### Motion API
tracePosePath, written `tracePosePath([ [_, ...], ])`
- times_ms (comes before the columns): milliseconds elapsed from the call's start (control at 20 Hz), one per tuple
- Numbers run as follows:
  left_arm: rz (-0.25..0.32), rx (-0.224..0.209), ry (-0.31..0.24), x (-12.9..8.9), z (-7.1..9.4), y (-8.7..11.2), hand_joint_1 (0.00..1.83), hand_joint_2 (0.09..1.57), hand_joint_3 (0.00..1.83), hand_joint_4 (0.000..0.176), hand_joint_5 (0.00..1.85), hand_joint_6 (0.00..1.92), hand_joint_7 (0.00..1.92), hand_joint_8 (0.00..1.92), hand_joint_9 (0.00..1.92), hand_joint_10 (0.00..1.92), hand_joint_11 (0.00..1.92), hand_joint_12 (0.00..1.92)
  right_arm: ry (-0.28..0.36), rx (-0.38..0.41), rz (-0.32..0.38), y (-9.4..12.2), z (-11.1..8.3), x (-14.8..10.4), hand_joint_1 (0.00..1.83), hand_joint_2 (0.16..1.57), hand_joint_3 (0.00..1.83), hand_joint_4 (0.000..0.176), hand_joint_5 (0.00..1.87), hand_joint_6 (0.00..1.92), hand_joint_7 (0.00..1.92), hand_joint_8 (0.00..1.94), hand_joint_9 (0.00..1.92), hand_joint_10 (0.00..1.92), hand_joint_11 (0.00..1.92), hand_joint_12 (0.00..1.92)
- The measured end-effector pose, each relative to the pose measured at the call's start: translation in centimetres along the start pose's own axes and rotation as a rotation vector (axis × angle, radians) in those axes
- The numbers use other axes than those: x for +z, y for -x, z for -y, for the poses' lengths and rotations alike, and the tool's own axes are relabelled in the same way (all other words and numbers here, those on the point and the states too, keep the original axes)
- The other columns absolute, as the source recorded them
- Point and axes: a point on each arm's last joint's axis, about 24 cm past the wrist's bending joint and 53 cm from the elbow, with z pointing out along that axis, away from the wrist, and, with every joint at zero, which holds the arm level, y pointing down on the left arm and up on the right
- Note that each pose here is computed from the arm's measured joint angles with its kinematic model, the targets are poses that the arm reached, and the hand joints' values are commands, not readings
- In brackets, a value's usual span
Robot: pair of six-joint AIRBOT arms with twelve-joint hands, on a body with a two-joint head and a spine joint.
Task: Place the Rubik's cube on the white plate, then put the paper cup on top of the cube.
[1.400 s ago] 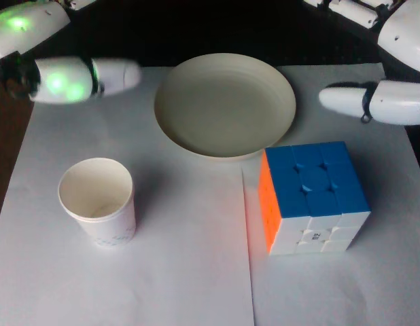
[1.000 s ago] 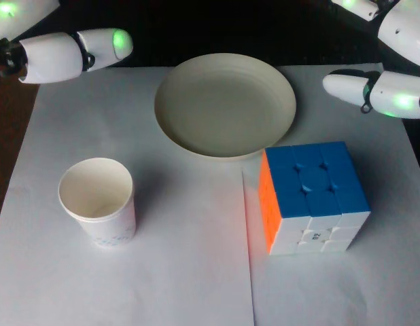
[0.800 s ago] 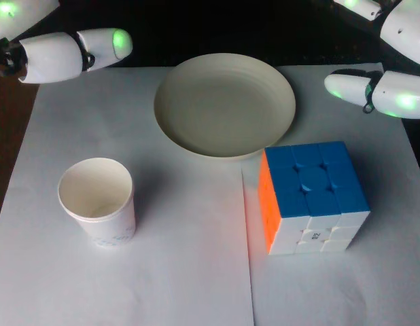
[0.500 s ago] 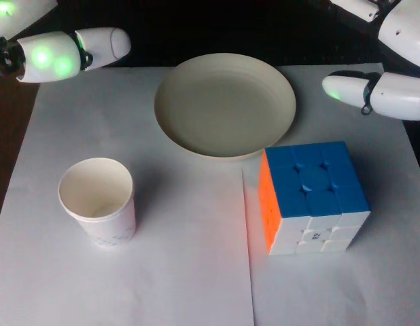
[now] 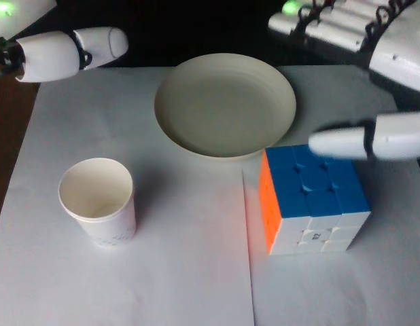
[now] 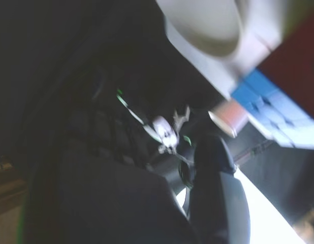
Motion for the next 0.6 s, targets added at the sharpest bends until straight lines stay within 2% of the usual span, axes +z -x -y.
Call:
tracePosePath([
  [50, 0.002, 0.002, 0.001, 0.0, 0.0, 0.1, 0.01, 1.28, 0.00, 0.078, 0.00, 0.00, 0.00, 0.00, 0.00, 0.00, 0.00, 0.00, 0.010, 0.007, -0.028, -0.8, -0.2, -0.1, 0.51, 1.08, 0.00, 0.000, 0.00, 0.00, 0.00, 0.00, 0.00, 0.00, 0.00, 1.55],
  [100, 0.002, 0.001, 0.001, 0.0, 0.0, 0.1, 0.00, 1.28, 0.00, 0.076, 0.00, 0.00, 0.00, 0.00, 0.00, 0.00, 0.00, 0.00, 0.023, 0.014, -0.051, -1.4, -0.5, -0.2, 0.53, 1.07, 0.00, 0.000, 0.00, 0.00, 0.00, 0.00, 0.00, 0.00, 0.00, 1.24],
  [150, 0.001, 0.001, 0.001, 0.0, 0.0, 0.1, 0.01, 1.28, 0.00, 0.071, 0.00, 0.00, 0.00, 0.00, 0.00, 0.00, 0.00, 0.00, 0.031, 0.025, -0.063, -1.8, -0.8, -0.2, 0.53, 1.07, 0.00, 0.000, 0.00, 0.00, 0.00, 0.00, 0.00, 0.00, 0.00, 1.20],
  [200, 0.001, 0.002, 0.001, 0.0, 0.0, 0.1, 0.00, 1.27, 0.00, 0.080, 0.00, 0.00, 0.00, 0.00, 0.00, 0.00, 0.00, 0.00, 0.037, 0.035, -0.070, -2.2, -1.0, -0.3, 0.55, 1.04, 0.00, 0.000, 0.00, 0.00, 0.00, 0.00, 0.00, 0.00, 0.00, 1.09],
  [250, 0.001, 0.000, 0.002, 0.0, -0.1, 0.1, 0.00, 1.26, 0.00, 0.082, 0.00, 0.00, 0.00, 0.00, 0.00, 0.00, 0.01, 0.00, 0.040, 0.039, -0.081, -2.6, -1.1, -0.4, 0.56, 1.04, 0.00, 0.000, 0.00, 0.00, 0.00, 0.00, 0.00, 0.00, 0.00, 0.94],
  [300, 0.001, 0.001, 0.004, 0.0, -0.1, 0.1, 0.02, 1.26, 0.00, 0.076, 0.00, 0.00, 0.00, 0.00, 0.00, 0.00, 0.00, 0.00, 0.041, 0.048, -0.104, -3.4, -1.1, -0.7, 0.61, 1.04, 0.00, 0.000, 0.00, 0.00, 0.00, 0.00, 0.00, 0.00, 0.00, 0.44],
  [350, 0.001, -0.002, 0.006, 0.0, -0.2, 0.1, 0.01, 1.26, 0.00, 0.081, 0.00, 0.00, 0.00, 0.00, 0.00, 0.00, 0.00, 0.00, 0.039, 0.059, -0.127, -4.1, -1.0, -0.9, 0.63, 1.03, 0.00, 0.000, 0.00, 0.00, 0.00, 0.00, 0.00, 0.00, 0.00, 0.40],
  [400, 0.001, -0.004, 0.009, 0.0, -0.3, 0.1, 0.01, 1.26, 0.00, 0.087, 0.00, 0.00, 0.00, 0.00, 0.00, 0.00, 0.00, 0.00, 0.038, 0.069, -0.143, -4.6, -0.9, -1.0, 0.64, 1.03, 0.00, 0.000, 0.00, 0.00, 0.00, 0.00, 0.00, 0.00, 0.00, 0.46],
  [500, 0.001, -0.005, 0.011, 0.0, -0.3, 0.1, 0.04, 1.26, 0.00, 0.093, 0.00, 0.00, 0.00, 0.00, 0.00, 0.00, 0.00, 0.00, 0.039, 0.101, -0.167, -5.5, -1.0, -1.1, 0.65, 1.02, 0.00, 0.000, 0.00, 0.00, 0.00, 0.00, 0.00, 0.00, 0.00, 0.07],
  [600, 0.002, -0.008, 0.014, 0.0, -0.4, 0.1, 0.04, 1.26, 0.00, 0.078, 0.00, 0.00, 0.00, 0.00, 0.00, 0.00, 0.00, 0.00, 0.049, 0.111, -0.199, -6.7, -1.3, -1.2, 0.67, 1.01, 0.00, 0.000, 0.00, 0.00, 0.00, 0.00, 0.00, 0.00, 0.00, 0.00],
])
